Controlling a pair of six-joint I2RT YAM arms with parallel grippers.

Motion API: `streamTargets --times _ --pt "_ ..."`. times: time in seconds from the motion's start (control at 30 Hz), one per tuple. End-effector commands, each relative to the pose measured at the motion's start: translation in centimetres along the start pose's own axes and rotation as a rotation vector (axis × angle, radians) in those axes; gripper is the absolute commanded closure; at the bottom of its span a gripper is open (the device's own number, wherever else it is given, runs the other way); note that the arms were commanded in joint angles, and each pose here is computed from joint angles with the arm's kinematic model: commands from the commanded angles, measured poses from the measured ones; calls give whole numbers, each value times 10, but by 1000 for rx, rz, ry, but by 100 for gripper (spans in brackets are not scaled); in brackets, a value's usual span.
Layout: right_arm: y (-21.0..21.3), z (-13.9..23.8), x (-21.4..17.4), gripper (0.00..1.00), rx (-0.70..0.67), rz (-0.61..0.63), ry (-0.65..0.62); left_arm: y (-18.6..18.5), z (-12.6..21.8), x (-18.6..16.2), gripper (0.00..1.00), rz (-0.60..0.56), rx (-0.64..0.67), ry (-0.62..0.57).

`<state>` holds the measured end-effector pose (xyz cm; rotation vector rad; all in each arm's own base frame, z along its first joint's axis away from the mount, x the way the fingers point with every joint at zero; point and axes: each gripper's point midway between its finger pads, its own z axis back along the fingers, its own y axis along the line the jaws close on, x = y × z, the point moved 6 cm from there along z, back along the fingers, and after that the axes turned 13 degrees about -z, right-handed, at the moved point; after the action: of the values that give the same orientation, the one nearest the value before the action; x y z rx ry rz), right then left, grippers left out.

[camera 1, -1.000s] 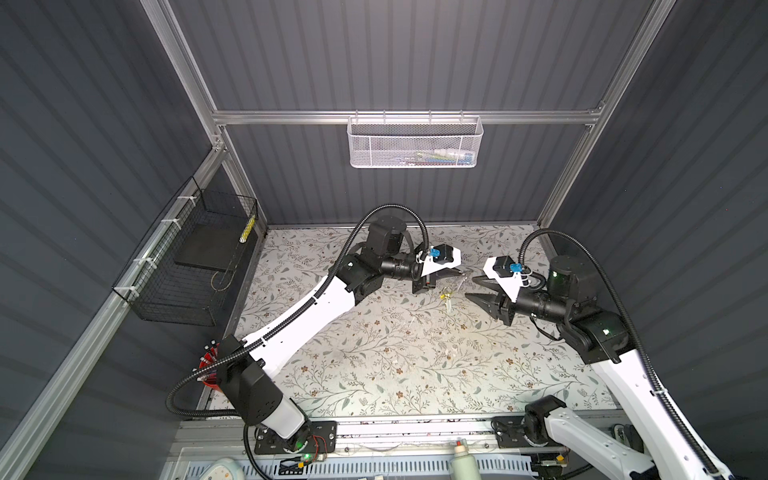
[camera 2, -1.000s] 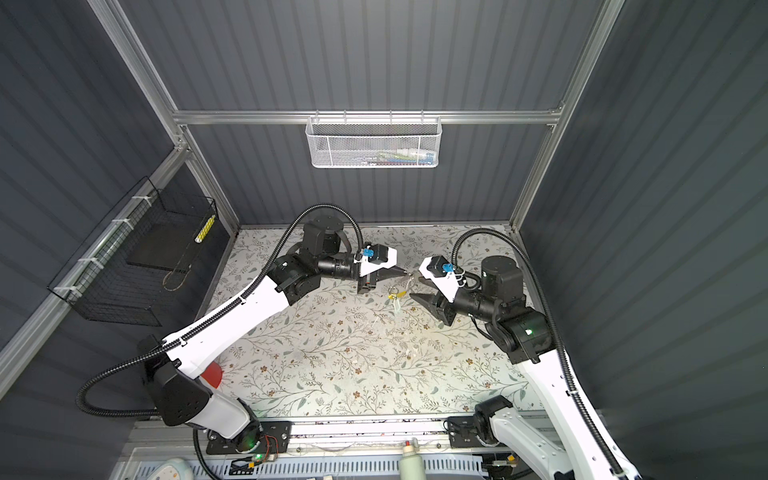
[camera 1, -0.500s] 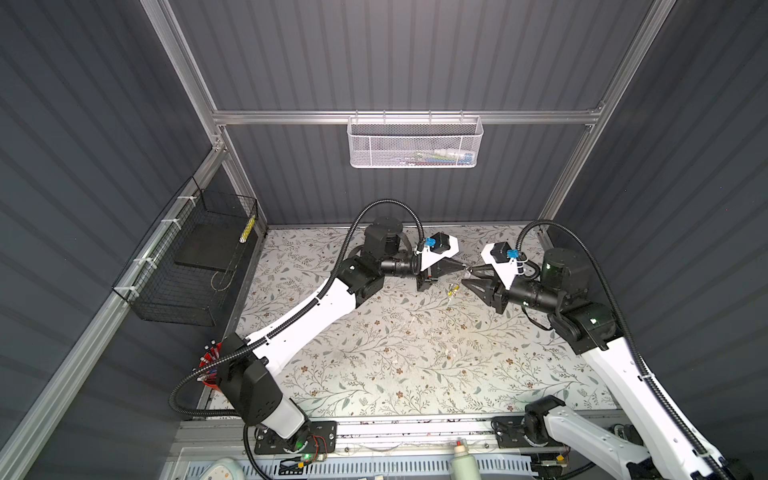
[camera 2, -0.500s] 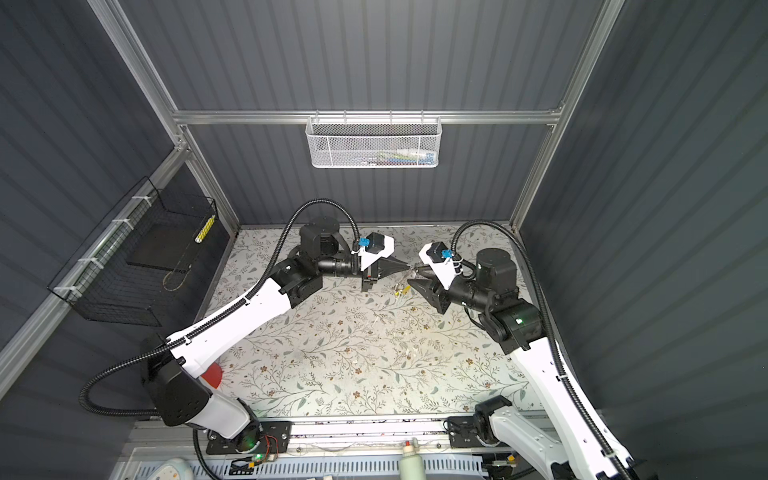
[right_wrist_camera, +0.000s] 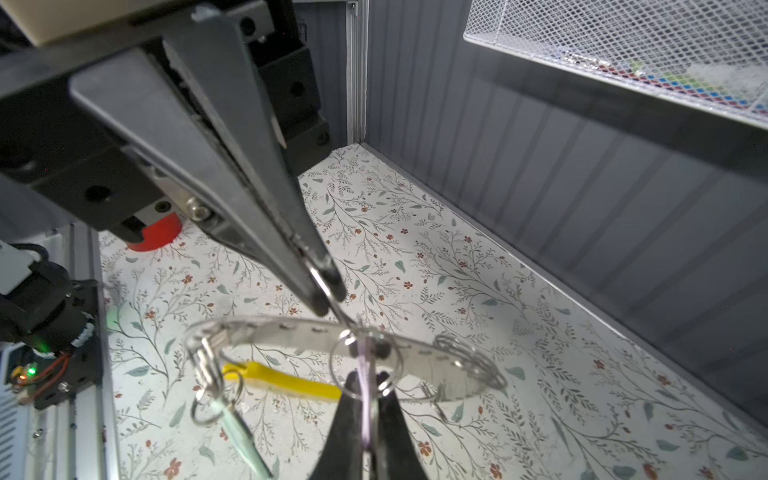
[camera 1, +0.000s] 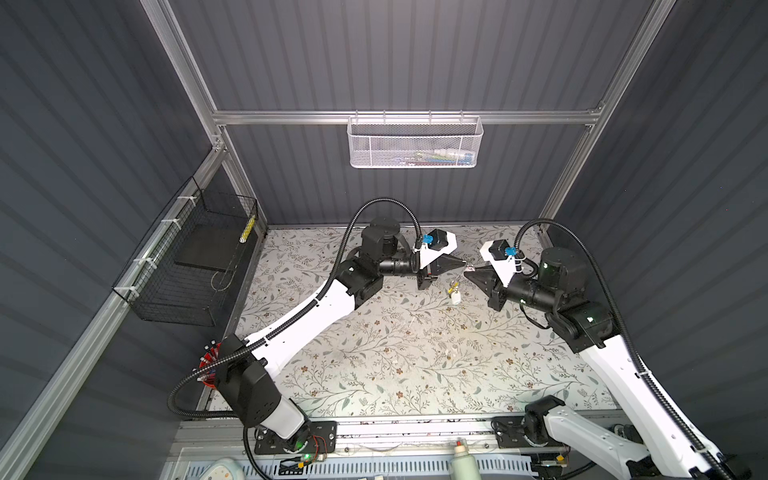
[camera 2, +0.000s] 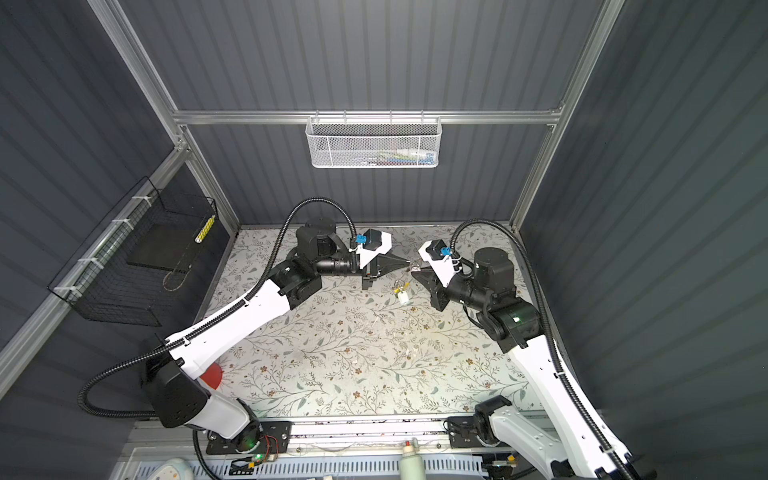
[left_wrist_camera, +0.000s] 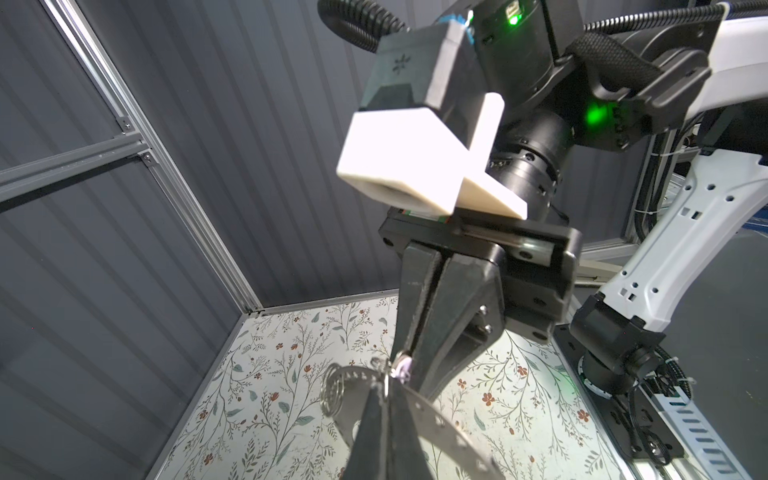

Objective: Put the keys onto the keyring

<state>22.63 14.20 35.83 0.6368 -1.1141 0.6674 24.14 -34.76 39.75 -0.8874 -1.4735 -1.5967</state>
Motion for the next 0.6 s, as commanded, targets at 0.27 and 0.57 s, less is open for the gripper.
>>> streamTargets --times 0.27,0.57 --pt "8 -1 -16 100 86 118 121 -1 10 25 100 -10 0 -117" --pt "7 -11 -10 100 133 118 98 -9 7 15 100 61 -12 -201"
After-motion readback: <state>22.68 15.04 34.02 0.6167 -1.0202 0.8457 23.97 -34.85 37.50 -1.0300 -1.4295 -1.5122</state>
